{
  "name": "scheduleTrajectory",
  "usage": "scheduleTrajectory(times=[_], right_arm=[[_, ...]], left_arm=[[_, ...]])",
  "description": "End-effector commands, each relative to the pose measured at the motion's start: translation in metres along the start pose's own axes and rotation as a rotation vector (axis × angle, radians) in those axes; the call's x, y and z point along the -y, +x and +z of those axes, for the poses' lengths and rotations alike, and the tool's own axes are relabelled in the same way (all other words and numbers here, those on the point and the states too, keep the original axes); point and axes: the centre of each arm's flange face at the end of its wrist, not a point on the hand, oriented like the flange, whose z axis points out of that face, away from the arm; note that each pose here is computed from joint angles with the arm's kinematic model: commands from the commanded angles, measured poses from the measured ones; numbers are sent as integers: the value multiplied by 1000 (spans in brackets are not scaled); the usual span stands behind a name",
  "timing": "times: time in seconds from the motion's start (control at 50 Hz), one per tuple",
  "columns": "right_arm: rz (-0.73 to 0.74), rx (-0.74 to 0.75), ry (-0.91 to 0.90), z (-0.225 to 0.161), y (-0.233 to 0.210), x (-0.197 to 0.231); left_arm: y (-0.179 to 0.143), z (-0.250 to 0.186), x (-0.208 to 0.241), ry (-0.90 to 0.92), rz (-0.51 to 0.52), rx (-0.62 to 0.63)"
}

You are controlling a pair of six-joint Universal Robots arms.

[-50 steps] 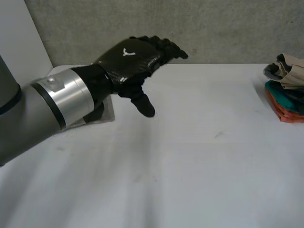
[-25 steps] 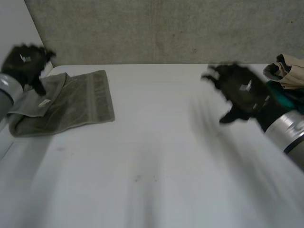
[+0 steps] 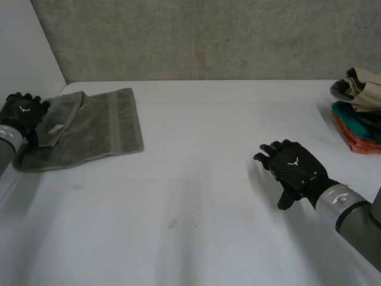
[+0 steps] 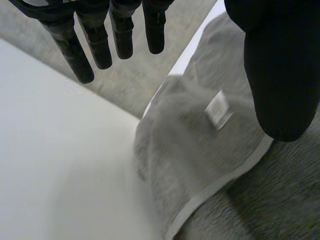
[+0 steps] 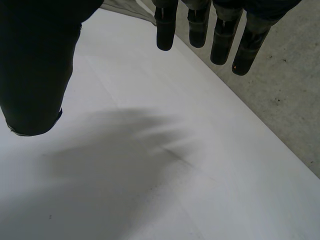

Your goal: Fold the laundry.

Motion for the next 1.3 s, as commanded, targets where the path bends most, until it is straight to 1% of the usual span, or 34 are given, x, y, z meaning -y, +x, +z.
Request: scheduleTrajectory(times=[0.02, 0.18, 0.26, 0.34, 0.36, 0.4, 0.42, 0.48, 0.5, 0.56, 0.58, 0.64, 0.66, 0.68, 0.74, 0.78, 0.8, 0.86, 0.88, 0.94, 0.96, 0.98, 1.02, 1.04, 1.12, 1.2, 1.3], right_arm=[[-1, 0, -1, 0, 0, 0], [-1, -2, -1, 0, 1, 0], [-2, -8, -3, 0, 1, 0], [-1, -9, -5, 0, 1, -1], [-1, -10, -6, 0, 1, -1], [-1, -10, -6, 0, 1, -1], [-1, -11, -6, 0, 2, -1], [0, -16, -7, 0, 3, -1], [0, -17, -8, 0, 4, -1], [1, -25, -7, 0, 6, -1], [0, -26, -6, 0, 6, -1], [-1, -35, -5, 0, 8, -1], [-2, -36, -4, 0, 9, 0], [-1, -39, -2, 0, 9, 0], [-4, -46, -2, 0, 10, 1], [-1, -48, -2, 0, 11, 2], [-2, -51, 0, -1, 12, 2], [4, -63, -5, -1, 16, 0], [5, -68, -8, -1, 18, 0], [3, -80, -4, -1, 23, 0], [2, -83, -3, -1, 23, 1], [1, -83, -2, -1, 24, 1], [0, -83, 0, 0, 23, 2], [1, -81, -2, 0, 23, 1], [4, -78, -7, -1, 22, 0], [5, -75, -6, -1, 21, 0], [5, -74, -5, -1, 22, 0]], left_arm=[[-2, 20, -36, -41, 22, 23], [-1, 37, -46, -26, 28, 36], [0, 39, -43, -12, 18, 48], [5, 38, -27, 18, -10, 40], [9, 35, -13, 40, -33, 28], [11, 30, 0, 58, -58, 19], [8, 24, 14, 80, -97, 16], [-1, 17, 35, 119, -177, 28], [-5, 11, 50, 140, -244, 23], [2, -2, 82, 189, -340, -15], [10, -16, 111, 240, -391, -53], [21, -40, 151, 313, -447, -107], [27, -56, 175, 359, -471, -139], [30, -66, 188, 387, -482, -159], [44, -88, 220, 457, -494, -204], [50, -87, 223, 470, -488, -201], [52, -84, 221, 468, -481, -192], [61, -66, 197, 399, -405, -131], [60, -55, 179, 349, -327, -90], [46, -38, 142, 260, -187, -11], [38, -32, 127, 222, -140, 19], [23, -23, 103, 165, -69, 56], [17, -18, 82, 116, -17, 66], [12, -11, 60, 73, 15, 71], [2, 2, 26, 29, 23, 50], [3, 10, 4, 20, 10, -8], [-2, 20, -20, 10, 1, -17]])
